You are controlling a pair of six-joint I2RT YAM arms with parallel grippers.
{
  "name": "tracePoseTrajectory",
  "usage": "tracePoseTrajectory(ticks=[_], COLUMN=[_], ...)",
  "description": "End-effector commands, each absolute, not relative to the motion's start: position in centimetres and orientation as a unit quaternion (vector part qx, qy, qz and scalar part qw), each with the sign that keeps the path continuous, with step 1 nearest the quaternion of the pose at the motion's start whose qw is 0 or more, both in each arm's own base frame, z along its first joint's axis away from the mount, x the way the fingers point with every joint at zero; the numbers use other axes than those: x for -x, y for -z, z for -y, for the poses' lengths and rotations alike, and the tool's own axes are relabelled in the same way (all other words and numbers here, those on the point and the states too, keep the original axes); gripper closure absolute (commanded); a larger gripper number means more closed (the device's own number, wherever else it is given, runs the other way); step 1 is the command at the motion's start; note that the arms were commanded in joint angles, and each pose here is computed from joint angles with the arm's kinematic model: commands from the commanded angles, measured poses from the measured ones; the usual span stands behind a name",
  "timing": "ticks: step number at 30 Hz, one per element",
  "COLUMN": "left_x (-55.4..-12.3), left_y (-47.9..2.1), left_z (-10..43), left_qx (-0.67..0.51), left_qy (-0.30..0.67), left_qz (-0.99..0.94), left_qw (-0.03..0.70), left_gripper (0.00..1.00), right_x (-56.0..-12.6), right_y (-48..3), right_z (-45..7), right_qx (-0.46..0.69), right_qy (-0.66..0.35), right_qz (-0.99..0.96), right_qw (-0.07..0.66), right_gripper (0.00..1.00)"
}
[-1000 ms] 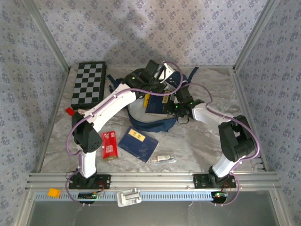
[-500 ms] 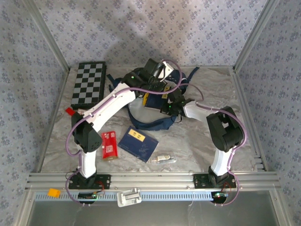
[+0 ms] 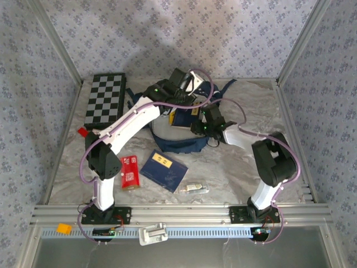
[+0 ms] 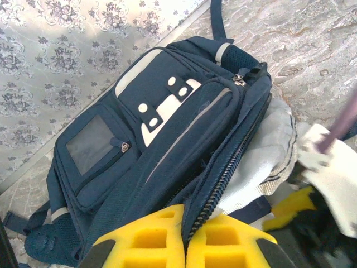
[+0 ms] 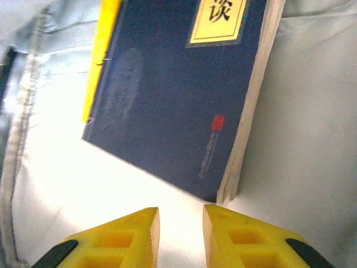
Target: Pack the student bag
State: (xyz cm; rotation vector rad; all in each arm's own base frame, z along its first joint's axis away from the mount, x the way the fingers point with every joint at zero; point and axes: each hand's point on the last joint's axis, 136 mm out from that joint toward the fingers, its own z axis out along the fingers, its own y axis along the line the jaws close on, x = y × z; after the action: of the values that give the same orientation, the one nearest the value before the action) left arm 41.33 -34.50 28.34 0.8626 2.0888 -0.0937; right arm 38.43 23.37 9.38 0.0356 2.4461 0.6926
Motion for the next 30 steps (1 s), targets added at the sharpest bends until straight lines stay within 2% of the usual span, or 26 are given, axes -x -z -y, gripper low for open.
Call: tracePoseTrajectory(ticks=[1, 6, 11, 13, 19, 22, 24, 27, 30], left_x=[-42.0, -41.0, -39.6, -39.3, -41.4, -41.3, -40.4, -38.4, -35.4], left_y=[-29.9, -26.9, -24.0, -23.3, -20.9, -21.1, -20.9, -21.8, -22.6], left_z=[34.8, 34.5, 35.1, 36.1, 36.4, 37.7, 37.8, 37.2, 35.3], left_qx=[-0.314, -0.296, -0.263, -0.274, -0.266, -0.271, -0.275, -0.272, -0.25], left_qy=[0.063, 0.074, 0.12, 0.132, 0.081, 0.104, 0.102, 0.115, 0.15], left_qz=[-0.835, -0.863, -0.88, -0.876, -0.888, -0.889, -0.893, -0.898, -0.906], left_qw=[0.447, 0.403, 0.376, 0.374, 0.365, 0.354, 0.342, 0.326, 0.306], left_gripper=[1.0, 1.0, 0.94, 0.94, 0.93, 0.9, 0.85, 0.67, 0.56], right_x=[-36.3, -32.6, -29.4, -28.7, -27.5, -27.3, -27.0, -26.3, -25.1], right_y=[-13.2, -16.0, -15.7, -15.3, -15.0, -14.0, -13.7, -13.9, -13.6], right_z=[-23.8, -22.2, -20.0, -19.7, -19.6, -19.0, -18.9, -19.0, -18.6], right_qx=[0.016, 0.019, 0.014, 0.016, -0.004, -0.025, -0.027, -0.021, -0.025], right_qy=[-0.304, -0.315, -0.295, -0.298, -0.322, -0.31, -0.308, -0.316, -0.311], right_qz=[-0.898, -0.889, -0.903, -0.905, -0.899, -0.907, -0.909, -0.907, -0.912], right_qw=[0.318, 0.332, 0.311, 0.302, 0.298, 0.284, 0.279, 0.277, 0.267], right_gripper=[0.69, 0.62, 0.54, 0.54, 0.51, 0.51, 0.5, 0.49, 0.47])
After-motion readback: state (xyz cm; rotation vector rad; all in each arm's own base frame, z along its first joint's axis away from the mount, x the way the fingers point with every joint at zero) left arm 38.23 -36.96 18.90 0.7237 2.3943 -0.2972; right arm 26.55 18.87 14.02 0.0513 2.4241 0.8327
